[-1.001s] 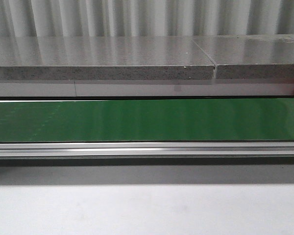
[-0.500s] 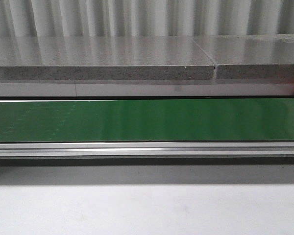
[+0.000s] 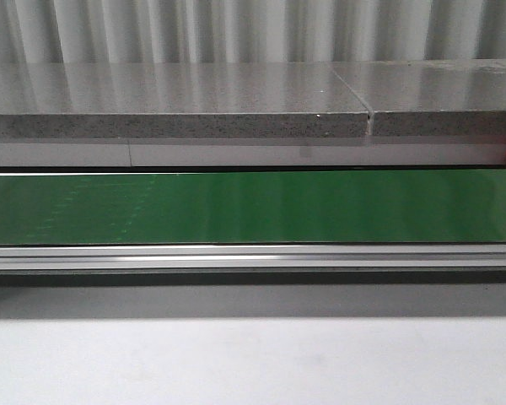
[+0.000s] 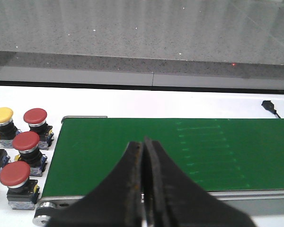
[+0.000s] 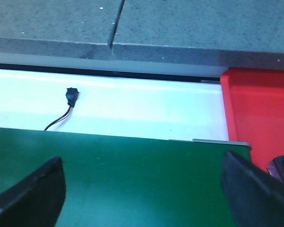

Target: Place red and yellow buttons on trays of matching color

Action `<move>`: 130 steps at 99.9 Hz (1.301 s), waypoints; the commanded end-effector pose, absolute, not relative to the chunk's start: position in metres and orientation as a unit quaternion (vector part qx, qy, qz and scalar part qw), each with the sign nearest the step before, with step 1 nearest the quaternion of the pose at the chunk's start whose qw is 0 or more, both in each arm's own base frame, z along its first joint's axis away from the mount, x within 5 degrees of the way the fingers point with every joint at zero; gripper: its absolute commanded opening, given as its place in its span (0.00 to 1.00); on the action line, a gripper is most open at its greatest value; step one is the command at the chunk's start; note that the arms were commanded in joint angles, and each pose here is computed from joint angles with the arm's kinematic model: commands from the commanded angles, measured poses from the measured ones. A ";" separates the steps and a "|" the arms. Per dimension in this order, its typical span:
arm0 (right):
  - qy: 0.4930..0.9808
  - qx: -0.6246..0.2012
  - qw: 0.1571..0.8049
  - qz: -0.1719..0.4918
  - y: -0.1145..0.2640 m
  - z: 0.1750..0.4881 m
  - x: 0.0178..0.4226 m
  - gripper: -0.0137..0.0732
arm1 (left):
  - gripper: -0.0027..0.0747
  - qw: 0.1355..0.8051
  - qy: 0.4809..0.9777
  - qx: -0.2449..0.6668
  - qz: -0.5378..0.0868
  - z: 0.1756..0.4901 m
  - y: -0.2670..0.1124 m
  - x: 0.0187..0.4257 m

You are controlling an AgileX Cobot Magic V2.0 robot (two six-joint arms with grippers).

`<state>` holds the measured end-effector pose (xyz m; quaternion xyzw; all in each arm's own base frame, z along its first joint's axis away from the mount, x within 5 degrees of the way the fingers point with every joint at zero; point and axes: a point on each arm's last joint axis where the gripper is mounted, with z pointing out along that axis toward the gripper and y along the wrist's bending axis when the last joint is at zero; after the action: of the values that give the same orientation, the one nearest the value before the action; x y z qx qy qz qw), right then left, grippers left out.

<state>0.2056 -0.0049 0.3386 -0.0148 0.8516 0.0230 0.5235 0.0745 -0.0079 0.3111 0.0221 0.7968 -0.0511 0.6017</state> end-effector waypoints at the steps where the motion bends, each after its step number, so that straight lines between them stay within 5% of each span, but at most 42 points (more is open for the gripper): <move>1: 0.821 -0.030 0.570 0.012 -0.002 0.355 0.193 0.91 | 0.01 0.637 0.768 0.026 -0.062 0.325 -0.009 0.076; 18: 0.811 -0.033 0.584 0.012 0.000 0.352 0.170 0.76 | 0.01 0.637 0.768 0.026 -0.062 0.325 -0.009 0.076; 50: 0.797 -0.035 0.603 0.011 0.002 0.349 0.143 0.07 | 0.01 0.637 0.768 0.026 -0.062 0.325 -0.009 0.076; 130: 0.805 -0.037 0.592 0.017 0.003 0.346 0.142 0.08 | 0.01 0.637 0.768 0.027 -0.060 0.325 -0.009 0.076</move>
<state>0.1419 0.0044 0.3308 -0.0407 0.8318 0.0246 0.5531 0.0745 -0.0079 0.3111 0.0221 0.7968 -0.0511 0.6017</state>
